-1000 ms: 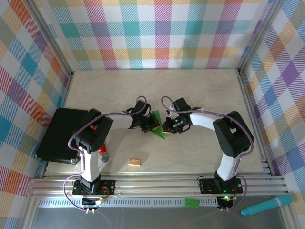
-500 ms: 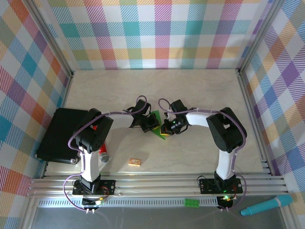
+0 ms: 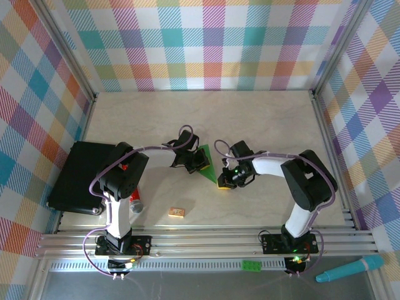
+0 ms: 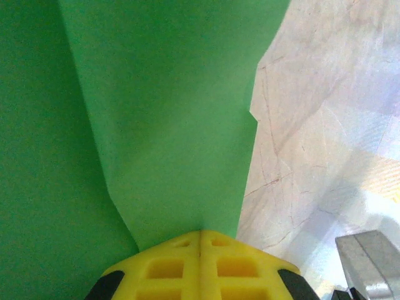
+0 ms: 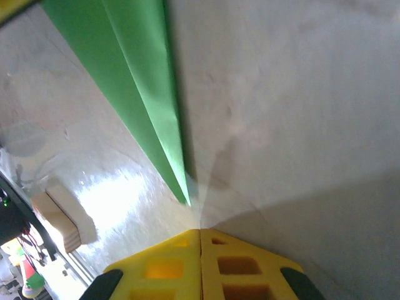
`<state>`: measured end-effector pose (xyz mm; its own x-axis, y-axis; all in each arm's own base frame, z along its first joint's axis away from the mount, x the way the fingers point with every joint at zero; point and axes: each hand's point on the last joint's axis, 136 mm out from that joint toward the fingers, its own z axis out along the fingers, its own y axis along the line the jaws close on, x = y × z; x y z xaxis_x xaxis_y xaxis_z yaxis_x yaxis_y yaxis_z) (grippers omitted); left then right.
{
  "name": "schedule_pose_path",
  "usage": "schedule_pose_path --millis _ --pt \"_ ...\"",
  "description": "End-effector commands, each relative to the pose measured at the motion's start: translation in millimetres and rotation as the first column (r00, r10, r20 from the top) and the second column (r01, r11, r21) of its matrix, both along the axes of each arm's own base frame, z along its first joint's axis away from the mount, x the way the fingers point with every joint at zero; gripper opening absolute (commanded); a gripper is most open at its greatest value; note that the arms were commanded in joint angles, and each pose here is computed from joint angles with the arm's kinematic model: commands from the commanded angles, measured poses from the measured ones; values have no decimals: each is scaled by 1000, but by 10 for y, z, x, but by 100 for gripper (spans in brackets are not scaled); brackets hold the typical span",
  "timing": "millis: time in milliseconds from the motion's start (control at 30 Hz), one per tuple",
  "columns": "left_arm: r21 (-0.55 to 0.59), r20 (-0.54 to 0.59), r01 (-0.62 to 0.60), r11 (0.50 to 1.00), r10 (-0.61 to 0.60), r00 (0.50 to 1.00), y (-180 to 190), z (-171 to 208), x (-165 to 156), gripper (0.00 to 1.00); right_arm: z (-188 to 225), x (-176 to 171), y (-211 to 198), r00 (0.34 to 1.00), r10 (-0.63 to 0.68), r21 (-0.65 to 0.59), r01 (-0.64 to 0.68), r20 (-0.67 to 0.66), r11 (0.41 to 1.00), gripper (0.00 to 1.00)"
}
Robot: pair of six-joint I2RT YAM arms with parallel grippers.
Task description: Fold a paper plane with a square sheet of paper (pick it up from the middle)
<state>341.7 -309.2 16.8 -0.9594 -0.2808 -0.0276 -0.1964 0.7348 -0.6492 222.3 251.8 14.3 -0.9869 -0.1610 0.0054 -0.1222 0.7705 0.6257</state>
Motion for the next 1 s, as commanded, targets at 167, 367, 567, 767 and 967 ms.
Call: schedule_pose_path --millis 167,367,567,767,967 --pt "268 -208 -18 963 76 975 529 -699 -488 4 323 160 56 995 6 5 -6 99 1000 14" --pt "225 -191 -27 974 71 979 434 -597 -434 5 188 488 250 995 -19 4 19 100 1000 11" --pt "191 -178 -29 981 64 982 360 -519 -387 5 -18 503 234 998 -14 -39 16 60 999 9" --pt "140 -128 -15 990 33 991 236 -344 -262 5 -324 238 -42 1000 3 -162 -4 -7 987 8" --pt "104 -42 -30 994 35 999 224 -139 21 10 -464 93 -293 999 18 -275 -27 -35 961 7"
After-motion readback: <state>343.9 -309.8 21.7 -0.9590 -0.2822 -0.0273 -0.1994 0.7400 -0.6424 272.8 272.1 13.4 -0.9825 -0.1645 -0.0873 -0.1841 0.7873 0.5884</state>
